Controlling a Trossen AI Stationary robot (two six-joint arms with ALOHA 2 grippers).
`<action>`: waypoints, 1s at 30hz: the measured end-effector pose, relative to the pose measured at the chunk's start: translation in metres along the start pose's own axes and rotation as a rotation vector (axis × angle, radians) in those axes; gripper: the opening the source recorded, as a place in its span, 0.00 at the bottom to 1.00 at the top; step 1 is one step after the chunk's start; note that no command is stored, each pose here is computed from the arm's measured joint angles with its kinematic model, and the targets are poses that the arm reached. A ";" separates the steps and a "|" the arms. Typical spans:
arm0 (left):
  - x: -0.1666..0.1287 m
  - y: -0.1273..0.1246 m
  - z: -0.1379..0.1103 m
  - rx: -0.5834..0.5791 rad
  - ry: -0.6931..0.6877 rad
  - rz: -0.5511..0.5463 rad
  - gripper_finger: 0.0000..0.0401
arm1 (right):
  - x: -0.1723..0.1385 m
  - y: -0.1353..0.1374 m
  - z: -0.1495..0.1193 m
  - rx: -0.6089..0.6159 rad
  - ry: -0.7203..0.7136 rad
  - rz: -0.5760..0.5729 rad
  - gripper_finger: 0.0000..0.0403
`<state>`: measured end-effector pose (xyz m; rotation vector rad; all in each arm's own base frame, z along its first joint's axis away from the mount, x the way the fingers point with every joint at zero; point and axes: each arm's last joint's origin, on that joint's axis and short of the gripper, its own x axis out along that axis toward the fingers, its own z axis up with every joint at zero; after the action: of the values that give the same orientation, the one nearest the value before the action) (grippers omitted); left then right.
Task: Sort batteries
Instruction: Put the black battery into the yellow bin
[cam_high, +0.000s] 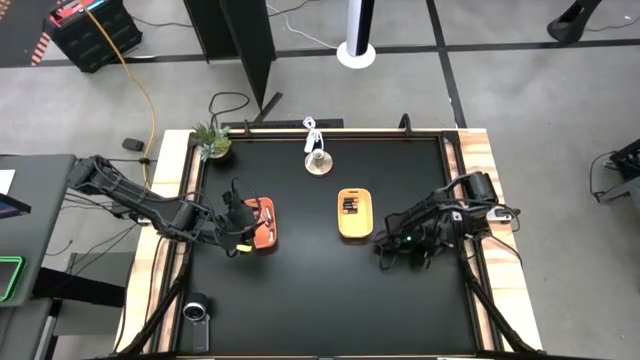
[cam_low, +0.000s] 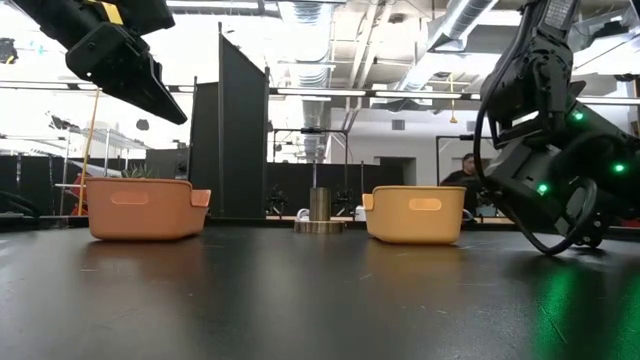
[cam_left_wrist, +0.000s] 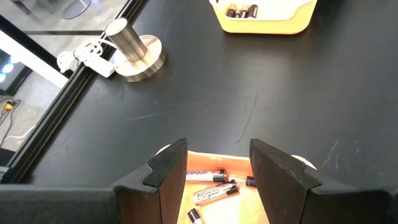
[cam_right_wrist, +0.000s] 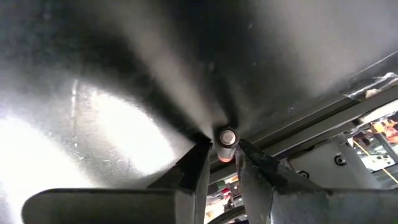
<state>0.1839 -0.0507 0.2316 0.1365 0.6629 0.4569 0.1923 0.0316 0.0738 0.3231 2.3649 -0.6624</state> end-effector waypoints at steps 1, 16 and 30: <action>0.000 0.000 0.000 0.000 0.000 0.000 0.42 | 0.000 -0.001 0.000 -0.006 0.001 0.001 0.25; -0.003 -0.001 0.002 0.022 -0.010 -0.053 0.42 | -0.001 -0.007 0.004 -0.064 0.015 0.016 0.14; -0.077 -0.002 0.046 0.021 -0.629 -0.401 0.42 | -0.003 -0.009 0.005 -0.092 0.009 0.006 0.02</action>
<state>0.1602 -0.0860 0.3107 0.1529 0.0671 0.0072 0.1940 0.0213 0.0754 0.2931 2.3932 -0.5483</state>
